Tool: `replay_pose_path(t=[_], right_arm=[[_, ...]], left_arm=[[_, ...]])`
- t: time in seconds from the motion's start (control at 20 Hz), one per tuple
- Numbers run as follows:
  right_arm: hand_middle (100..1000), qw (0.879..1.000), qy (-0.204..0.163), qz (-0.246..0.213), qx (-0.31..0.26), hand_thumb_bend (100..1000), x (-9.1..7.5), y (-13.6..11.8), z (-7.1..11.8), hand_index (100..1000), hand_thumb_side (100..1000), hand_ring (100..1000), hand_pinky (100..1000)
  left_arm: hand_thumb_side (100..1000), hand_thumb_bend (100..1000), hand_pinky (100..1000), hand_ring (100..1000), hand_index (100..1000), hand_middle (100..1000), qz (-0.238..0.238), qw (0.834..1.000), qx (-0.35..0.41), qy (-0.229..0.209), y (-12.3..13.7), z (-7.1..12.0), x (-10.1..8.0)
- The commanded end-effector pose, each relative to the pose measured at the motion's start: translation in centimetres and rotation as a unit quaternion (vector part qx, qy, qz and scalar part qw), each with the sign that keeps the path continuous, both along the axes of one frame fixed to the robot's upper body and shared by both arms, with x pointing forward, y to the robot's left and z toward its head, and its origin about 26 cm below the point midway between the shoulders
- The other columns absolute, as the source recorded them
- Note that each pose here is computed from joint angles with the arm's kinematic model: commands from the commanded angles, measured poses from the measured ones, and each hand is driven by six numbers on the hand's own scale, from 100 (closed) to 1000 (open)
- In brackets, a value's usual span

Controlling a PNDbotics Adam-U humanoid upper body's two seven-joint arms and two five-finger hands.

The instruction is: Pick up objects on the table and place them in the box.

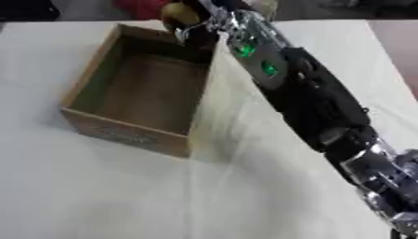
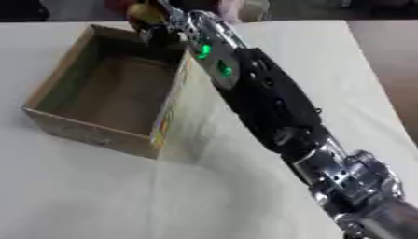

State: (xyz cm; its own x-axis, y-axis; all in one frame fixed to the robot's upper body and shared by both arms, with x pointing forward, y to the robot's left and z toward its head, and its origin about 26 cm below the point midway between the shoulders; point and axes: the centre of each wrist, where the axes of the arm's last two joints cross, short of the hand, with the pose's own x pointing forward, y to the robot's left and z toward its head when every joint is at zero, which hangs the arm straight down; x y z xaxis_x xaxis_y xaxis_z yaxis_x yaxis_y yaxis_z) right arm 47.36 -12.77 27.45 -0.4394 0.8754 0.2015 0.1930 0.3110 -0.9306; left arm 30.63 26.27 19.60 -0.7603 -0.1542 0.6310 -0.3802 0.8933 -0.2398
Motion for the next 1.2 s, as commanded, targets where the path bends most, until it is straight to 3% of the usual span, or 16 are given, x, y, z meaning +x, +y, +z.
replay_pose_path(t=[0.05,0.2,0.35,0.6,0.8,0.85,0.9,0.95,1.05,1.2], right_arm=[[486,1.000,-0.001,-0.018,-0.004,100,0.9,0.4,-1.0,703,100,616,631],[504,0.999,0.019,-0.023,-0.015,100,1.2,0.6,-2.6,719,101,630,637],[524,0.999,0.031,-0.017,-0.028,100,1.2,0.8,-2.8,736,118,653,650],[669,0.995,0.064,-0.003,-0.079,100,1.1,1.2,-2.4,822,277,744,702],[770,0.980,0.117,-0.002,-0.159,113,1.2,1.4,-1.9,871,428,827,764],[792,0.977,0.123,-0.003,-0.174,300,1.2,1.4,-1.5,883,479,852,782],[827,0.975,0.125,-0.004,-0.186,542,1.1,1.4,-1.1,912,507,885,803],[851,0.973,0.126,-0.005,-0.195,637,1.1,1.4,-0.7,924,501,912,821],[888,0.969,0.125,-0.009,-0.211,756,1.0,1.2,-0.1,945,532,956,850],[901,0.968,0.125,-0.008,-0.218,799,0.9,1.0,0.7,953,585,970,866]], left_arm=[[832,100,366,420,644,486,-0.008,1.000,0.003,-0.016,-0.2,0.9,-0.2],[832,100,366,421,644,486,-0.009,1.000,0.002,-0.016,-0.3,0.9,-0.2],[832,100,366,421,644,486,-0.009,1.000,0.003,-0.016,-0.3,0.9,-0.2],[831,100,366,422,644,487,-0.010,1.000,0.004,-0.016,-0.3,0.9,-0.2],[831,100,366,422,644,487,-0.011,1.000,0.006,-0.015,-0.3,0.9,-0.2],[831,100,366,422,644,487,-0.011,1.000,0.006,-0.015,-0.4,0.9,-0.2],[831,100,366,422,644,487,-0.011,1.000,0.006,-0.015,-0.4,0.9,-0.2],[831,100,366,422,644,487,-0.011,1.000,0.006,-0.015,-0.4,0.9,-0.2],[831,100,366,423,644,487,-0.011,1.000,0.007,-0.015,-0.3,0.9,-0.2],[830,100,365,423,644,487,-0.010,1.000,0.007,-0.015,-0.3,0.9,-0.2]])
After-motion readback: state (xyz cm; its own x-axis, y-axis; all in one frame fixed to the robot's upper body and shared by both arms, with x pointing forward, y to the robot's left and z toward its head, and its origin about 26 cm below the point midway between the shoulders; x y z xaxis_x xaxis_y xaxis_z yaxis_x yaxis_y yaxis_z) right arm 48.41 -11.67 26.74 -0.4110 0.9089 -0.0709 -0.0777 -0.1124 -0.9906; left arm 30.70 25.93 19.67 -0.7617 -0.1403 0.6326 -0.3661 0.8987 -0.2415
